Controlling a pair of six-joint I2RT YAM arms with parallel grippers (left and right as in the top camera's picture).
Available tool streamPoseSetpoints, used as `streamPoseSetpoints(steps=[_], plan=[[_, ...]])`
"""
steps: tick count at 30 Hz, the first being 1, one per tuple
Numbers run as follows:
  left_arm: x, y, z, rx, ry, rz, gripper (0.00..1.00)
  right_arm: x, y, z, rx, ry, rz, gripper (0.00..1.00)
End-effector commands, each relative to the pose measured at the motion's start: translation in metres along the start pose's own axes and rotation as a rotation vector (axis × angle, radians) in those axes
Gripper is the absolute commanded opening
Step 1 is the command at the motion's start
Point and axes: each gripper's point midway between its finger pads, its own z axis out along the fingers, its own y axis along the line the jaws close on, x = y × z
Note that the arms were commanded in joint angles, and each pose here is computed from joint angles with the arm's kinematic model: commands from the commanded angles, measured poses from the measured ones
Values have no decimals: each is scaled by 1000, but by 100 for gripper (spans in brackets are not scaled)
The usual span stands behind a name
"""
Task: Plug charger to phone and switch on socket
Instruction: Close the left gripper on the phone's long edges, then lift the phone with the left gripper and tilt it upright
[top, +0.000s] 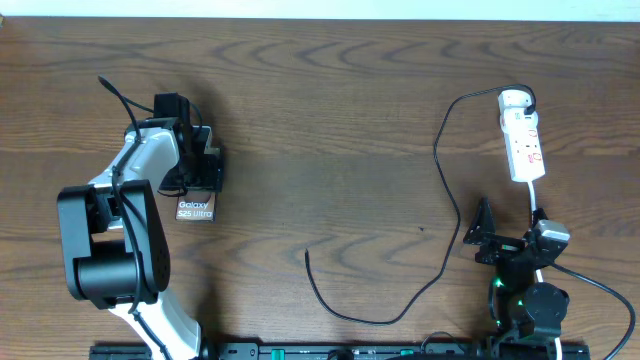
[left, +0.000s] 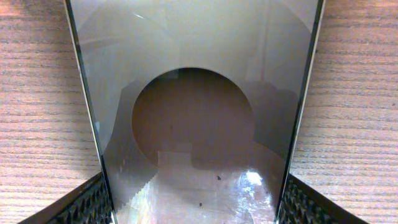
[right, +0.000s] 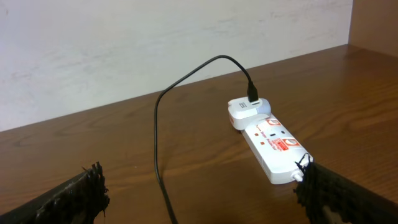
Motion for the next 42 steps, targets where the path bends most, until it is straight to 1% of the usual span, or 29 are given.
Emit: streamPoseSetpoints(steps=[1, 2, 4, 9, 11, 13, 15, 18, 21, 22, 31, 37, 40, 41, 42], plan=[[26, -10, 21, 58, 90, -16, 73, 0, -1, 0, 3, -1, -10, 99], [26, -10, 21, 58, 90, -16, 73, 0, -1, 0, 3, -1, -10, 99], [25, -10, 21, 57, 88, -16, 69, 0, -1, 0, 3, -1, -10, 99], [25, -10, 21, 57, 87, -16, 66, 0, -1, 0, 3, -1, -10, 99], [25, -10, 21, 57, 87, -16, 62, 0, -1, 0, 3, -1, -10, 99], [25, -10, 21, 58, 87, -16, 55, 0, -1, 0, 3, -1, -10, 99], [25, -10, 21, 57, 87, -16, 52, 0, -1, 0, 3, -1, -10, 99], [25, -10, 21, 57, 87, -16, 36, 0, -1, 0, 3, -1, -10, 99], [25, -10, 21, 58, 87, -16, 12, 0, -1, 0, 3, -1, -10, 99], [25, -10, 21, 57, 87, -16, 7, 0, -1, 0, 3, -1, -10, 99], [19, -9, 14, 56, 73, -15, 7, 0, -1, 0, 3, -1, -10, 99], [-2, -10, -23, 58, -11, -12, 7, 0, -1, 0, 3, -1, -10, 99], [-13, -19, -46, 109, -85, -6, 7, 0, -1, 0, 3, -1, -10, 99], [-20, -27, -64, 150, -141, 1, 7, 0, -1, 0, 3, -1, -10, 99], [-21, -30, -72, 168, -165, 5, 7, 0, -1, 0, 3, -1, -10, 99]])
